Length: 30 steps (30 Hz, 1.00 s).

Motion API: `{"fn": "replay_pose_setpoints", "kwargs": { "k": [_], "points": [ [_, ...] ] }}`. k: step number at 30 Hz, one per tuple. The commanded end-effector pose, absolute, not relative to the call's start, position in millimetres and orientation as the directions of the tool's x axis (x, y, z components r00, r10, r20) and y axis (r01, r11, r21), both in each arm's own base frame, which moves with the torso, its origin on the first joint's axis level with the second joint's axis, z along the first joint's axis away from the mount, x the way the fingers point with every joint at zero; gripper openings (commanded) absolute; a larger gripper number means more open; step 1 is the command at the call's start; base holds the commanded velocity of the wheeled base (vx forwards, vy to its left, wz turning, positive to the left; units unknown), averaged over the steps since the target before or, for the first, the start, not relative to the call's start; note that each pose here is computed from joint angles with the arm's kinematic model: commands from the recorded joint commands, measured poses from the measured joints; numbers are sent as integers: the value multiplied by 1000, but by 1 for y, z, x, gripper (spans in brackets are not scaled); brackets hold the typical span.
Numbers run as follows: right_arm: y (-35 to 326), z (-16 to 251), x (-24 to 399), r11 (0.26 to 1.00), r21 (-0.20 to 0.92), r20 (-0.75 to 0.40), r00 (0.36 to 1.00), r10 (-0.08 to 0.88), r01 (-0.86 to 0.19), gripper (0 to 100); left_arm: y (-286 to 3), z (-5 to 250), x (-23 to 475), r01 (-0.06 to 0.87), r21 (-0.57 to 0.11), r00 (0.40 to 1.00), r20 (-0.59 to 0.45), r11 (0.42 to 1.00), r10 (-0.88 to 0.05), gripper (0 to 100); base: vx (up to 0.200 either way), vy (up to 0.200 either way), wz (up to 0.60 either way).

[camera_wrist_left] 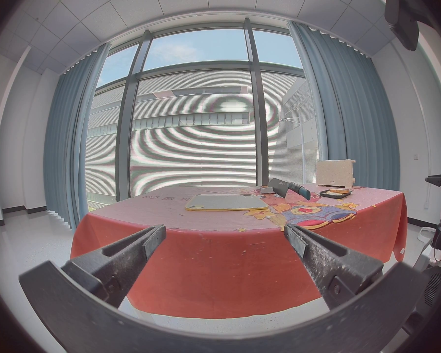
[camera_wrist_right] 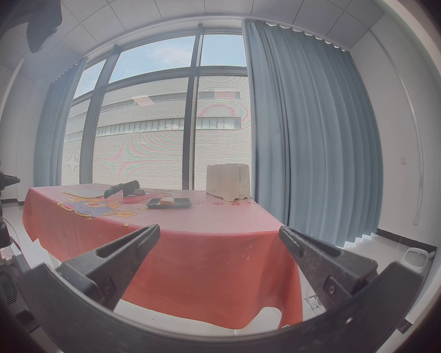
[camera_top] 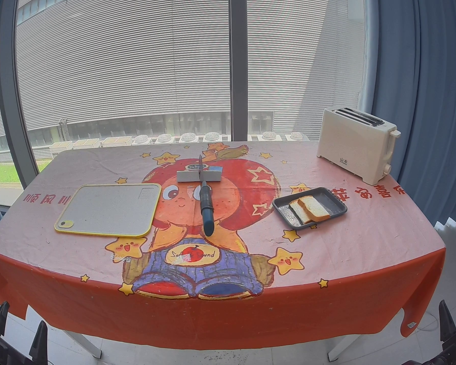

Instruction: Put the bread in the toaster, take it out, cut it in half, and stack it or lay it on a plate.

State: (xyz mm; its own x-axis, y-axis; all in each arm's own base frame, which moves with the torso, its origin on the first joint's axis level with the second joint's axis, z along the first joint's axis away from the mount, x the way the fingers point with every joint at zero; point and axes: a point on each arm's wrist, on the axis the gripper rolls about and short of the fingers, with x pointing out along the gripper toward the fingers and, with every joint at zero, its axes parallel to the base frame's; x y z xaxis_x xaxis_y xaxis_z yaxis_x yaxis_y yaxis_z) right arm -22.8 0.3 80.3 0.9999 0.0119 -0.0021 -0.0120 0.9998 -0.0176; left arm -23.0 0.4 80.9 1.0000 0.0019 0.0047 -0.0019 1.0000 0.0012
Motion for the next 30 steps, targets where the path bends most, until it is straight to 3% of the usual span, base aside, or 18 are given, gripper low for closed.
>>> {"fn": "replay_pose_setpoints", "kwargs": {
  "k": [1,30],
  "points": [
    [0,76,-23,1000,-18,-3,1000,12,-12,100,0,76,-23,-2,2,1000,2,1000,2,100,0,0,0],
    [0,76,-23,1000,-18,-3,1000,12,-12,100,0,76,-23,-2,2,1000,2,1000,2,100,0,0,0]
  ]
}}
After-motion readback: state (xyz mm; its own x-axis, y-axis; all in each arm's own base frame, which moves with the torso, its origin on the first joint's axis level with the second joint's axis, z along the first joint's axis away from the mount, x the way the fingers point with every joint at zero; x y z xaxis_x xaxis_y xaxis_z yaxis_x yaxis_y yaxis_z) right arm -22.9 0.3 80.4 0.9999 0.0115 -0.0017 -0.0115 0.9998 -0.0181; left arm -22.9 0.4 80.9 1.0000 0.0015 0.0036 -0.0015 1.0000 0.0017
